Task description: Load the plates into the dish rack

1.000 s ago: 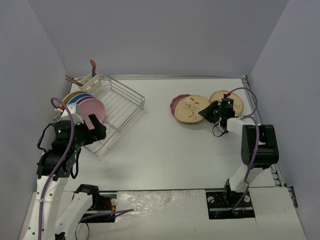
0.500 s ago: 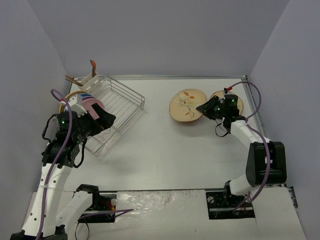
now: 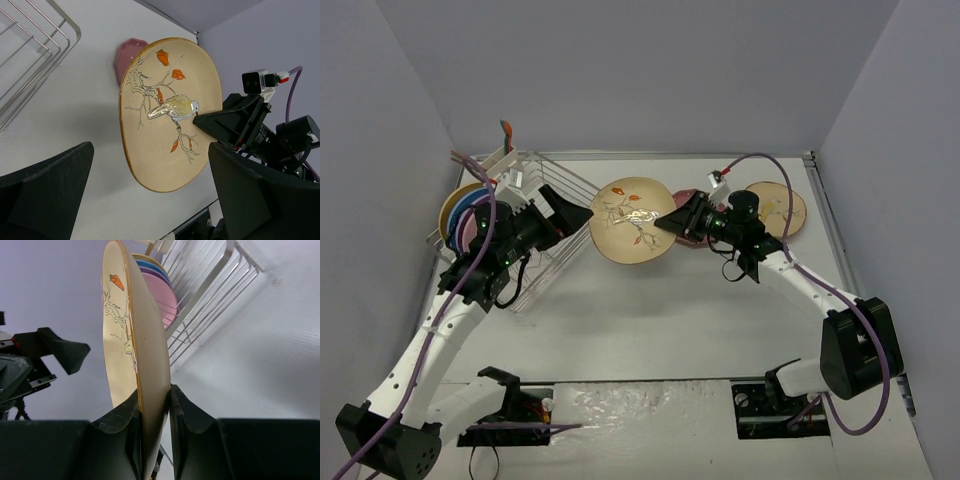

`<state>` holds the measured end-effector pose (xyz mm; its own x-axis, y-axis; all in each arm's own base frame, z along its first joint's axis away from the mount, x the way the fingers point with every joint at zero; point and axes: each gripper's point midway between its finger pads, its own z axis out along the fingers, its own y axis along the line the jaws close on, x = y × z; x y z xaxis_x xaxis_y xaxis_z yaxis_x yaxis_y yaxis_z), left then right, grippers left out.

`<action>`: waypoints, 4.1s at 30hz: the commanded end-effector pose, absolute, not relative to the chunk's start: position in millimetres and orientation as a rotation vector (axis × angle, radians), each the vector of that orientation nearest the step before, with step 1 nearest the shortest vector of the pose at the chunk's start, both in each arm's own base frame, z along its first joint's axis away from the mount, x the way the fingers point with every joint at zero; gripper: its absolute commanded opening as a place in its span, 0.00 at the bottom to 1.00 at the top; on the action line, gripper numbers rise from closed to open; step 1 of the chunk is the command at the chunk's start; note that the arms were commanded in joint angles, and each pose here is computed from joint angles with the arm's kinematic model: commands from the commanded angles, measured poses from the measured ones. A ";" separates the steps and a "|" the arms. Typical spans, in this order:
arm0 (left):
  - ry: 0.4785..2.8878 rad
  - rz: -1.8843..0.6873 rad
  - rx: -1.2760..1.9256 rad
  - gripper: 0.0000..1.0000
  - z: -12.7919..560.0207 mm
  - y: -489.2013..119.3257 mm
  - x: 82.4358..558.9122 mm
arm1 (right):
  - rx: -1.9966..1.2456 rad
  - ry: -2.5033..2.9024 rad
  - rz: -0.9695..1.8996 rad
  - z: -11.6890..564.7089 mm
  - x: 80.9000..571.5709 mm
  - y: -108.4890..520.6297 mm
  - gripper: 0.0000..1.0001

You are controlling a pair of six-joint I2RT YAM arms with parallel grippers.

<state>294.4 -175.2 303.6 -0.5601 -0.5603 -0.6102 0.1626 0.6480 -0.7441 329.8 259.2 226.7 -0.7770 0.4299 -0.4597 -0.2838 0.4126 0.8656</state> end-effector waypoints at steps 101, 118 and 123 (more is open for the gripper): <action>1.988 0.440 0.875 0.00 305.4 32.6 396.4 | -0.091 1.949 1.046 253.4 326.9 176.0 1.00; 2.105 0.328 0.822 0.00 247.8 32.7 397.3 | -0.095 1.952 1.048 251.4 322.8 175.8 1.00; 2.122 0.308 0.804 0.05 238.9 32.1 396.2 | -0.081 1.960 1.052 249.7 323.4 175.8 1.00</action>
<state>367.7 31.5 188.8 -0.5641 0.6604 -0.4956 0.5405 0.7491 0.3830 320.7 174.6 232.5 -0.6537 0.3215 -0.6851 -0.3687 0.6553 0.6593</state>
